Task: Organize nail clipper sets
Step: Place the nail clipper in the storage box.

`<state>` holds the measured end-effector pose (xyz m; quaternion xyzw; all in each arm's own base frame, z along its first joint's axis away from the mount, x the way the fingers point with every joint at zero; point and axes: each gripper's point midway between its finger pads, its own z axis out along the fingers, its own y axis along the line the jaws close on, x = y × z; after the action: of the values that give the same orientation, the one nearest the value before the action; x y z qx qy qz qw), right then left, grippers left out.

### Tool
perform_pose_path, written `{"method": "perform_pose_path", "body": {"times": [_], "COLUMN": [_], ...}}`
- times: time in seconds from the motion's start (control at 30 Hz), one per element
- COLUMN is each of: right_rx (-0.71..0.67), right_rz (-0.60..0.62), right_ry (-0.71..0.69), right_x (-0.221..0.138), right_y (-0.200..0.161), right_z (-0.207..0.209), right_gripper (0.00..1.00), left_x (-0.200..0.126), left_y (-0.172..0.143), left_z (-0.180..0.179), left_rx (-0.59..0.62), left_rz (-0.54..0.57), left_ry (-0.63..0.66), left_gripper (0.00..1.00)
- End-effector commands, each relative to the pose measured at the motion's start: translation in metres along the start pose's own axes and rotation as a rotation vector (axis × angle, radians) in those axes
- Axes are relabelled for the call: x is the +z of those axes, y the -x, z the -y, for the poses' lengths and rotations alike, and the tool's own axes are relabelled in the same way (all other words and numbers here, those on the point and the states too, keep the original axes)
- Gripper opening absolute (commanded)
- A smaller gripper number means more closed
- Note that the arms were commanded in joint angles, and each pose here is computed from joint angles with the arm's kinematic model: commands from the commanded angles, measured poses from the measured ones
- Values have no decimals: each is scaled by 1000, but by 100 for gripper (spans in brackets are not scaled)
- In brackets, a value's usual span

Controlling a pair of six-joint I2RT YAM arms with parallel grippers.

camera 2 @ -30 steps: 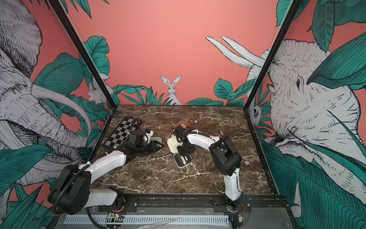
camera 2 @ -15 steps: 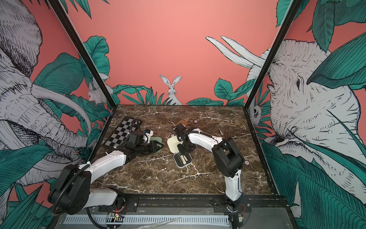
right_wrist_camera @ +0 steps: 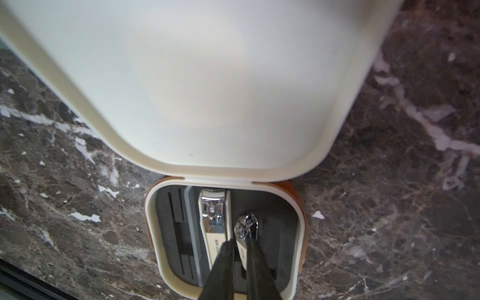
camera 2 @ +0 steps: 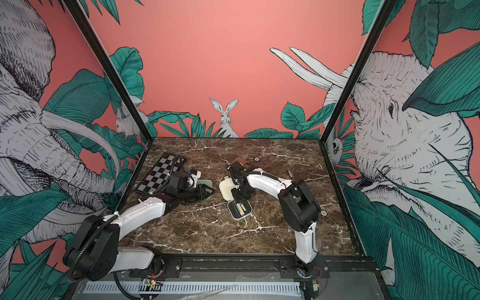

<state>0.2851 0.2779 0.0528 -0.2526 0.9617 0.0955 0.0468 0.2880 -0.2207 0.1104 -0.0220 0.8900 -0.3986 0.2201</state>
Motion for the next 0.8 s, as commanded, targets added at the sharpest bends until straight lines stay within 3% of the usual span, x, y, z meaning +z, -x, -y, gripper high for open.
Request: {"method": "perform_pose_path", "body": {"times": [0.0,0.4,0.77], "right_rx": [25,67,109], "right_rz": [-23,-61,-82], "right_ry": [-8,-4,-13], "right_x": [8,29,41], "right_y": [-2,-10,-23], "right_z": [5,17,30], "right_gripper": [12,0,0], "left_x": [-1,-2,-2], "left_y": [3,2,3], "left_z": [6,6,6], "left_rx": [7,8,7], "left_rz": [2,2,3], "left_ry": [-8,-6,-3], "left_gripper": [45,45,45]}}
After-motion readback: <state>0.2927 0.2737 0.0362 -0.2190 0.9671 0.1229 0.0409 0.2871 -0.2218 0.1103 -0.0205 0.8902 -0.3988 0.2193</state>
